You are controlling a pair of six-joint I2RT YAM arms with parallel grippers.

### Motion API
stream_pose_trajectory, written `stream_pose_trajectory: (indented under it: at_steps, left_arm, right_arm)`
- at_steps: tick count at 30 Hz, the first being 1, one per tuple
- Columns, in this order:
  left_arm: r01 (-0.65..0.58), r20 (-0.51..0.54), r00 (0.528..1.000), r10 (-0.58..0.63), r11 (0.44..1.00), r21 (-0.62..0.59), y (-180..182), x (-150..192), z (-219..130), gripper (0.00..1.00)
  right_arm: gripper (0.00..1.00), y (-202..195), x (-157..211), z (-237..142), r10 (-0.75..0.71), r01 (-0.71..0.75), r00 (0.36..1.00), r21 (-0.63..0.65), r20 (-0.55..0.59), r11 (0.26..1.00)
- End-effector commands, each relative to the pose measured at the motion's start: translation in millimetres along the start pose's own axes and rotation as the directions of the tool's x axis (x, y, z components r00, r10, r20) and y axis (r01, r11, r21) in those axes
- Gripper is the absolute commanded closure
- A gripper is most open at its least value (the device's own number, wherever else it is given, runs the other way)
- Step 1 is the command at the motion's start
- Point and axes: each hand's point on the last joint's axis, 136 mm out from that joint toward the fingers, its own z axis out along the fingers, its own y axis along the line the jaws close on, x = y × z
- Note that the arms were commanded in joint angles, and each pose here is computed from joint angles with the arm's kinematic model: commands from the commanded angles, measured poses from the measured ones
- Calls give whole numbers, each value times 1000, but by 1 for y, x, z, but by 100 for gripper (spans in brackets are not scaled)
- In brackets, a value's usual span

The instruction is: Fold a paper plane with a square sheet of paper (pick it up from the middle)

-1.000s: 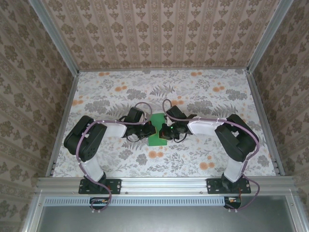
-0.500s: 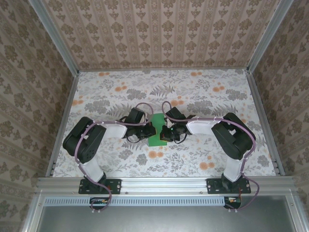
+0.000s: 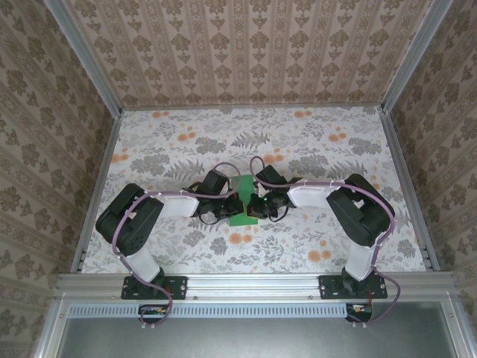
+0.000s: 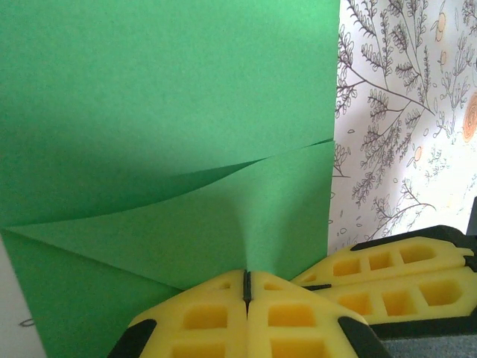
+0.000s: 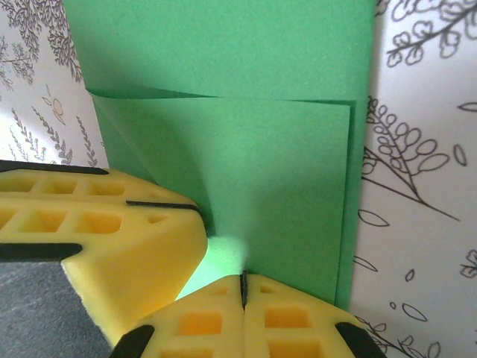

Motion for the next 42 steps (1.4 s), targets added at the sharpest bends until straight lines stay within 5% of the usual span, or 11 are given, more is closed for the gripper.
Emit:
stream_pose_trajectory:
  at_steps: [1,14,25,32,42]
  left_arm:
    - [24,-10,1000,-26,995,-92,18,5,3,99]
    - [129,56,991,-121,977,-170,71,-32,-21,100]
    - [-84,104,991,83,996,3,9,-43,-37,100]
    - [-81,72,994,79,997,19,6,-35,-20,100]
    - [19,-50,998,-29,983,-182,57,-9,1,100]
  right_arm:
    - [100,-43,26,12,56,-45,995,133,-78,990]
    - [100,-63,44,12,50,-25,990,185,-131,982]
    - [100,-56,39,11,43,-21,991,170,-127,985]
    - [100,-56,40,12,43,-21,991,170,-130,985]
    - [100,-59,46,9,35,-10,989,171,-143,985]
